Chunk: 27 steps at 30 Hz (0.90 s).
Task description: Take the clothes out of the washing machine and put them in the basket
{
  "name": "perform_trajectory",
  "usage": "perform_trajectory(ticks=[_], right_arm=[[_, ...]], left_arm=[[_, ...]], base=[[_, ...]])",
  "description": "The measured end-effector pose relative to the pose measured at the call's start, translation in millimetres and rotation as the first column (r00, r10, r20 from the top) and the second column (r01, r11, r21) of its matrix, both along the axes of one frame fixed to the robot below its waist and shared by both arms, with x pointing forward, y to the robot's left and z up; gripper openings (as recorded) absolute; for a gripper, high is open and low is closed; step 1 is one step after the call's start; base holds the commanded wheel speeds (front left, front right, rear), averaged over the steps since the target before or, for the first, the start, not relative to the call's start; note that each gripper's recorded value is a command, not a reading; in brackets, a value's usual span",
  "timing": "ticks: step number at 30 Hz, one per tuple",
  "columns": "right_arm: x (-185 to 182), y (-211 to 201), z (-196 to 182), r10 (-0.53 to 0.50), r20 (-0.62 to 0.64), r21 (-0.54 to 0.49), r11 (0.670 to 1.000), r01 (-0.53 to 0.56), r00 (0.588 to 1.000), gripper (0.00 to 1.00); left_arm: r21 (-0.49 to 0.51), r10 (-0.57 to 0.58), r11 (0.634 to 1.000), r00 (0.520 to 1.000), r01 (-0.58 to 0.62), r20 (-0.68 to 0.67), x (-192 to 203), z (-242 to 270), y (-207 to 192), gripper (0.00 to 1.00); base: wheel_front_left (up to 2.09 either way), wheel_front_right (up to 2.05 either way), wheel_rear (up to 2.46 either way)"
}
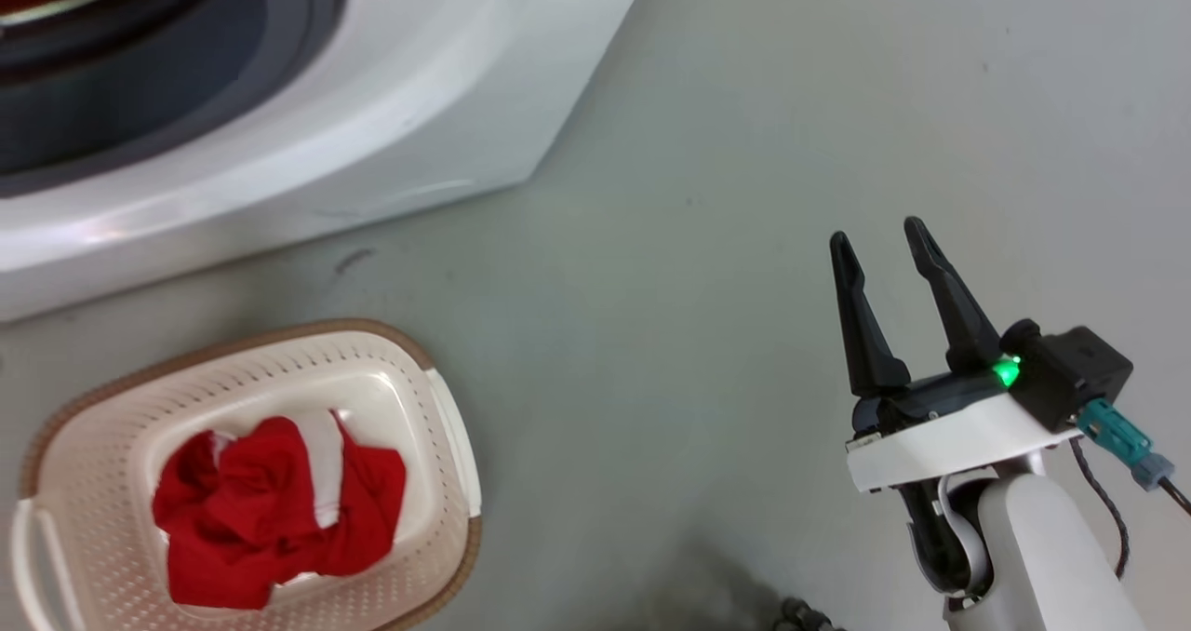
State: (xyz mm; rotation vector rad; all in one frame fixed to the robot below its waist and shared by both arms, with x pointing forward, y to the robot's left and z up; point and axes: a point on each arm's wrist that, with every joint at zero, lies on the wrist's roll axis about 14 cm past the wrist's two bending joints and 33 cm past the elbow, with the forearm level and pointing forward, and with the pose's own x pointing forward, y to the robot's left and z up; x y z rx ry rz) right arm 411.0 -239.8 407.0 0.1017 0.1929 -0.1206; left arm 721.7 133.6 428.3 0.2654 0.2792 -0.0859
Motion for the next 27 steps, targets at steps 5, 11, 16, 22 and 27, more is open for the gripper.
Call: perform_trajectory(ticks=[5,11,16,22,27], right_arm=[[-11.4,-2.2,18.3,-0.011,0.041,-0.010,1.000,0.012,0.999,1.00],[-37.0,-2.7,38.0,-0.025,0.082,-0.014,1.000,0.026,0.996,1.00],[-50.1,0.0,50.3,-0.023,0.116,-0.011,1.000,0.024,0.993,1.00],[-65.1,2.6,63.4,-0.019,0.155,-0.017,1.000,0.022,0.988,1.00],[-70.7,9.9,74.6,0.003,0.193,-0.021,1.000,0.001,0.981,1.00]], left_arm=[[-0.066,-0.010,0.998,0.995,0.016,0.099,-16.6,27.2,7.5,0.00],[-0.158,-0.009,0.987,0.982,0.039,0.187,-63.1,52.4,7.3,0.00],[-0.214,0.017,0.977,0.980,0.027,0.201,-93.3,64.1,13.1,0.00],[-0.281,0.038,0.959,0.954,0.049,0.296,-126.0,101.7,13.1,0.00],[-0.317,0.047,0.945,0.925,0.082,0.378,-161.1,125.7,11.5,0.00]], base=[[0.00,0.00,0.00],[0.00,0.00,0.00],[0.00,0.00,0.00],[0.00,0.00,0.00],[0.00,0.00,0.00]])
